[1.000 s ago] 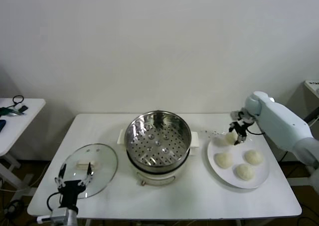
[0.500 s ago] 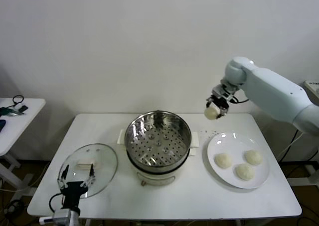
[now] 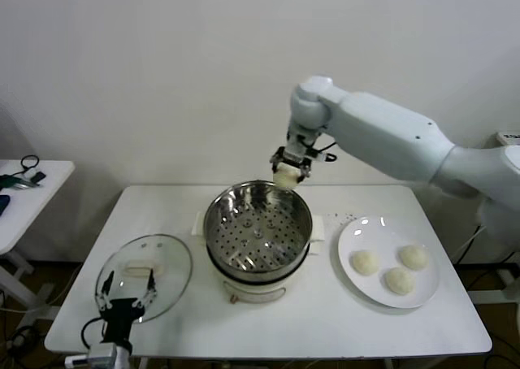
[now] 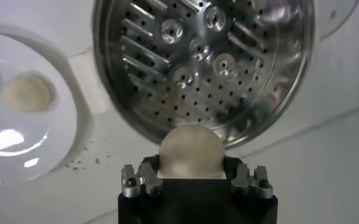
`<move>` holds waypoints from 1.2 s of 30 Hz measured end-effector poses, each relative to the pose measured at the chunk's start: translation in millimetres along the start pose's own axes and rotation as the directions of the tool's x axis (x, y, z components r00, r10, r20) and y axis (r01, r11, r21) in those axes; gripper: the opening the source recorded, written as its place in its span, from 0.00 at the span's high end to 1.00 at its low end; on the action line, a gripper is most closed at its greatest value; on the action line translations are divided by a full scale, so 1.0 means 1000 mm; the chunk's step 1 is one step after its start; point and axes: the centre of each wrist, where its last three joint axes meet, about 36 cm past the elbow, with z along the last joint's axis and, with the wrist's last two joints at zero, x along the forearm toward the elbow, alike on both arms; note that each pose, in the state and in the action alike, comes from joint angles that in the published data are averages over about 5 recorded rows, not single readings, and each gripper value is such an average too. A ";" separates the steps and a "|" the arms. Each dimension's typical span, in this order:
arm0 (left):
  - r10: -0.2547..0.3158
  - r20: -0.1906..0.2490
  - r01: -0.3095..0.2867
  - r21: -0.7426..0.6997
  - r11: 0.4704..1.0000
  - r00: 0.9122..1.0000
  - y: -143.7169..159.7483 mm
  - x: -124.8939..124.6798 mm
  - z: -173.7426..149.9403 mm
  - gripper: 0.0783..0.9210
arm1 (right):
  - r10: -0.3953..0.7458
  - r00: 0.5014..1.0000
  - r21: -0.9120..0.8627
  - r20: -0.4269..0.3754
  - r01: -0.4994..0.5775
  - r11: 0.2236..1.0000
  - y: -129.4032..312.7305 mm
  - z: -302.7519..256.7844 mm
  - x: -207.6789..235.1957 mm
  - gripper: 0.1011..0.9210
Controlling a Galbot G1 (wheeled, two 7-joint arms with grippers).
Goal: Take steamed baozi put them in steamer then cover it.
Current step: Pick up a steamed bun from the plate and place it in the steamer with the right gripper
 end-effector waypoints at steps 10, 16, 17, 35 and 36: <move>-0.004 0.001 0.004 -0.001 1.000 1.000 0.001 0.001 -0.002 0.12 | -0.016 1.000 0.161 -0.022 0.020 0.987 -0.033 -0.033 -0.041 0.28; -0.012 -0.003 0.012 0.006 1.000 1.000 0.000 0.001 -0.002 0.12 | -0.047 0.999 0.189 -0.027 0.051 0.981 -0.034 -0.040 -0.071 0.28; -0.012 -0.004 0.012 0.007 1.000 1.000 -0.001 0.002 -0.001 0.12 | -0.052 0.998 0.191 -0.026 0.056 0.980 -0.033 -0.041 -0.076 0.27; -0.020 -0.017 0.020 0.010 1.000 1.000 -0.001 0.001 0.003 0.12 | -0.067 0.998 0.211 -0.015 0.068 0.975 -0.031 -0.049 -0.099 0.12; -0.020 -0.018 0.020 0.009 1.000 1.000 -0.001 0.002 0.004 0.12 | -0.066 0.998 0.211 -0.016 0.068 0.975 -0.030 -0.048 -0.098 0.12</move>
